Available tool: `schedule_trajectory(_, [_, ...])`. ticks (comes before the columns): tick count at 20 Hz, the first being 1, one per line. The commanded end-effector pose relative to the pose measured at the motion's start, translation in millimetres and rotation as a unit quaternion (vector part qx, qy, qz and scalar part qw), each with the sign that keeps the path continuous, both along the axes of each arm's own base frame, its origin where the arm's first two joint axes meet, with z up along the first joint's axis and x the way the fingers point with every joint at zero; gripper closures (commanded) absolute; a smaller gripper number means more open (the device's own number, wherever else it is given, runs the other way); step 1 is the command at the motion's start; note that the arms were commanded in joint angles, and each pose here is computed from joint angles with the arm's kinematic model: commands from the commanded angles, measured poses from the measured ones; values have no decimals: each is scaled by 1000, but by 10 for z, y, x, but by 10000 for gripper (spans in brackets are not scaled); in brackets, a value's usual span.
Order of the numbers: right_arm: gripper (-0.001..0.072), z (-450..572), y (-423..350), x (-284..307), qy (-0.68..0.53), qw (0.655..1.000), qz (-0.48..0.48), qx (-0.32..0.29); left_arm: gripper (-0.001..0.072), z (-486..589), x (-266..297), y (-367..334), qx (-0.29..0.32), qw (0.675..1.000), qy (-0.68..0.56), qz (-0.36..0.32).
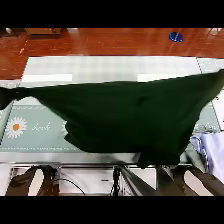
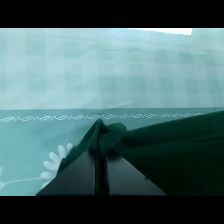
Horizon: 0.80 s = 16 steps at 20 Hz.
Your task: Fold the shirts.
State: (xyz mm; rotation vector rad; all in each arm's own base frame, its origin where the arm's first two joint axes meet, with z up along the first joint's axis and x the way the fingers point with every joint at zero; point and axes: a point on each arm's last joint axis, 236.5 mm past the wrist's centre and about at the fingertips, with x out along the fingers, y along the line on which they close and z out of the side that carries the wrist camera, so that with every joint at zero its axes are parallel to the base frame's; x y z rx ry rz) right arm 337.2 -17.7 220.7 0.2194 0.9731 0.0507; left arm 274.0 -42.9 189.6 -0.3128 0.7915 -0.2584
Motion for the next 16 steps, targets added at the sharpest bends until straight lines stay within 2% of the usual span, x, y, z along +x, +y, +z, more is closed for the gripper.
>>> schedule_trajectory(1, [693, -439, -114, 604, 3, 1000, -13, 19, 689, -635, 529, 5, -39, 998, 49, 9])
schedule_trajectory(4, [693, -828, -28, 876, 33, 999, 5, 23, 689, -1014, 1012, -136, -67, 995, 68, 13])
schedule_trajectory(9, [692, -1165, -43, 1563, -23, 1000, -7, 7, 689, -1548, 1588, -168, -82, 992, 90, 42])
schedule_trajectory(16, [692, -1805, -138, 1971, -15, 999, -28, 15, 689, -1685, 2182, 62, -82, 991, 15, 103])
